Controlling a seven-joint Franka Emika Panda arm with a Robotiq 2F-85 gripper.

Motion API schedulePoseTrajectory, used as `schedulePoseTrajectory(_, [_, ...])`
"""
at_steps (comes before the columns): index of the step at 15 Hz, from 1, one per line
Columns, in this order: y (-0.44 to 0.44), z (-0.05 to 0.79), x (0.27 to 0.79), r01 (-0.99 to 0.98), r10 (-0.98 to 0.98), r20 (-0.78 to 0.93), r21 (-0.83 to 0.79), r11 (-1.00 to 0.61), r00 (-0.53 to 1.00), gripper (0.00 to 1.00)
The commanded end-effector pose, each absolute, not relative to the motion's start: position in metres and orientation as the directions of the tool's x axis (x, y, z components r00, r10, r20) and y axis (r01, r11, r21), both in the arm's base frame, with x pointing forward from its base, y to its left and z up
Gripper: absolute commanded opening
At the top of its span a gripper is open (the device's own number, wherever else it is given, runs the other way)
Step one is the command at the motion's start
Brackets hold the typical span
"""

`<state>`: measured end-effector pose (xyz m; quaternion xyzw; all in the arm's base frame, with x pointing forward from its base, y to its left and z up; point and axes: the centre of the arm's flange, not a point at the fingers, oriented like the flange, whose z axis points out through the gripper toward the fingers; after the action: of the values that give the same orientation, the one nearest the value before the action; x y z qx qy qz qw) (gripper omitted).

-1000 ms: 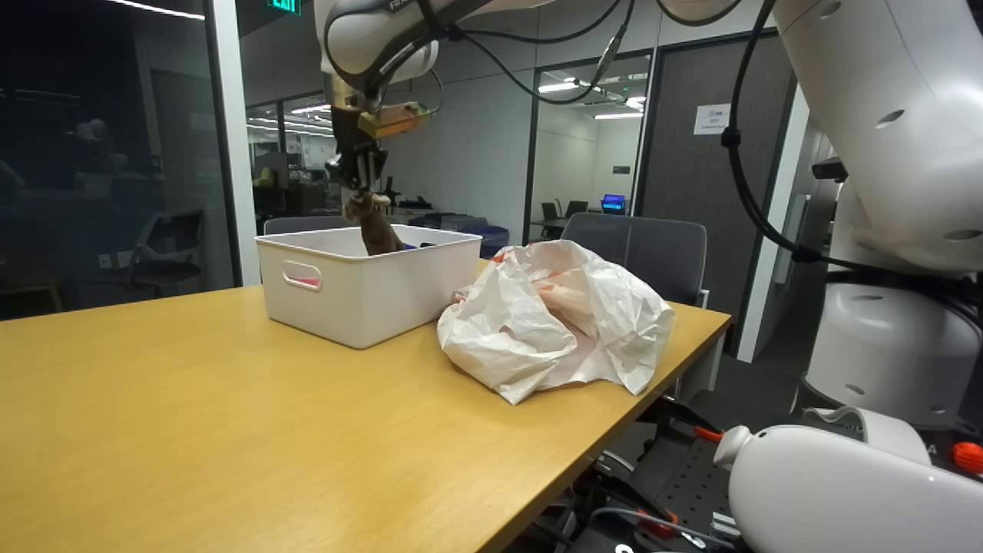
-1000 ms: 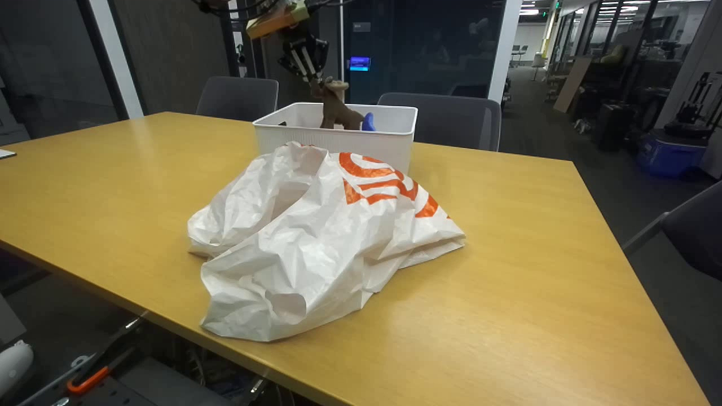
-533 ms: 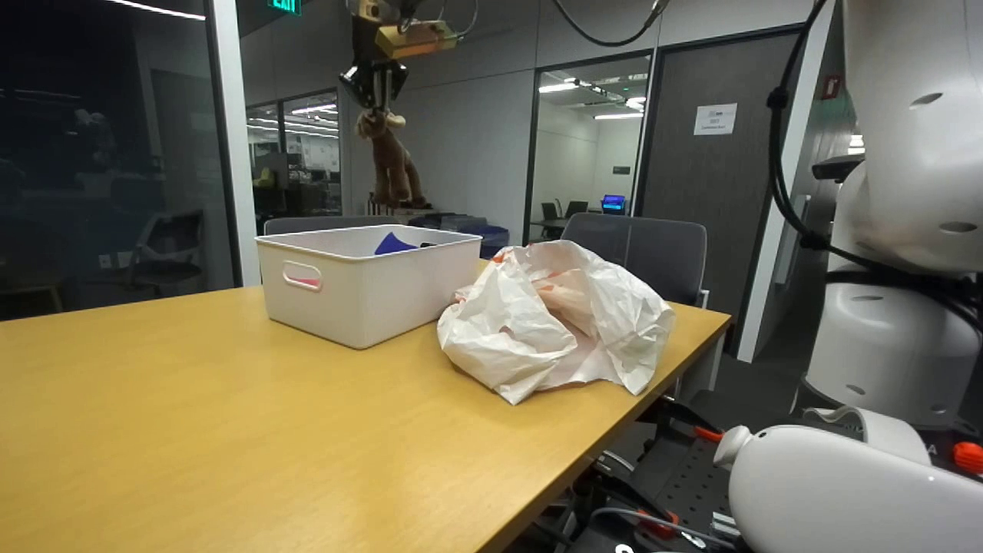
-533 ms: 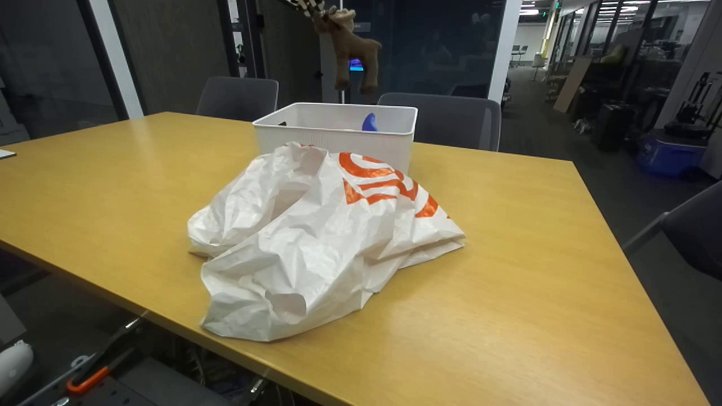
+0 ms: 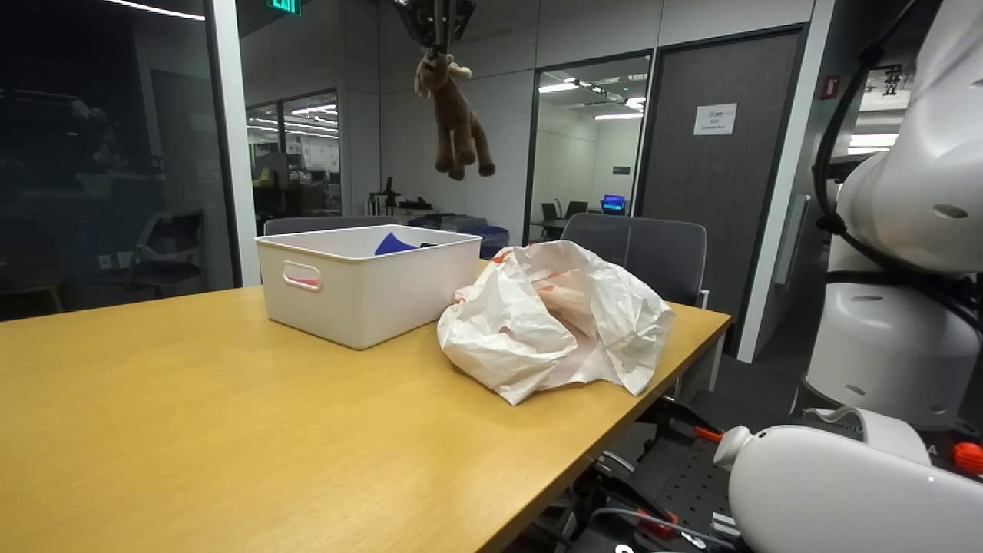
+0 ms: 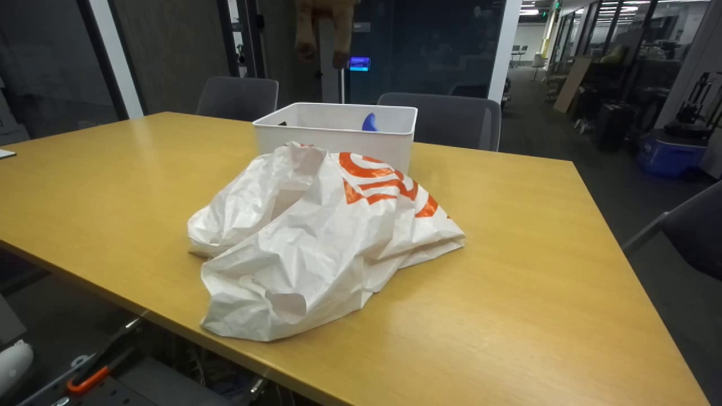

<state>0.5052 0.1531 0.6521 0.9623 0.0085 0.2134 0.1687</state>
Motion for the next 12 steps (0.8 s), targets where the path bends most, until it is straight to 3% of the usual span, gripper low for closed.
schedulePoseTrajectory(1, [0.147, 0.657, 0.420, -0.039, 0.031, 0.263, 0.255, -0.966, 0.964, 0.04])
schedulePoseTrajectory(6, [0.121, 0.612, 0.372, -0.106, -0.105, 0.015, 0.179, -0.978, 0.994, 0.03])
schedulePoseTrajectory(12, [0.065, 0.511, 0.389, -0.202, -0.218, -0.222, 0.092, -0.975, 0.950, 0.03])
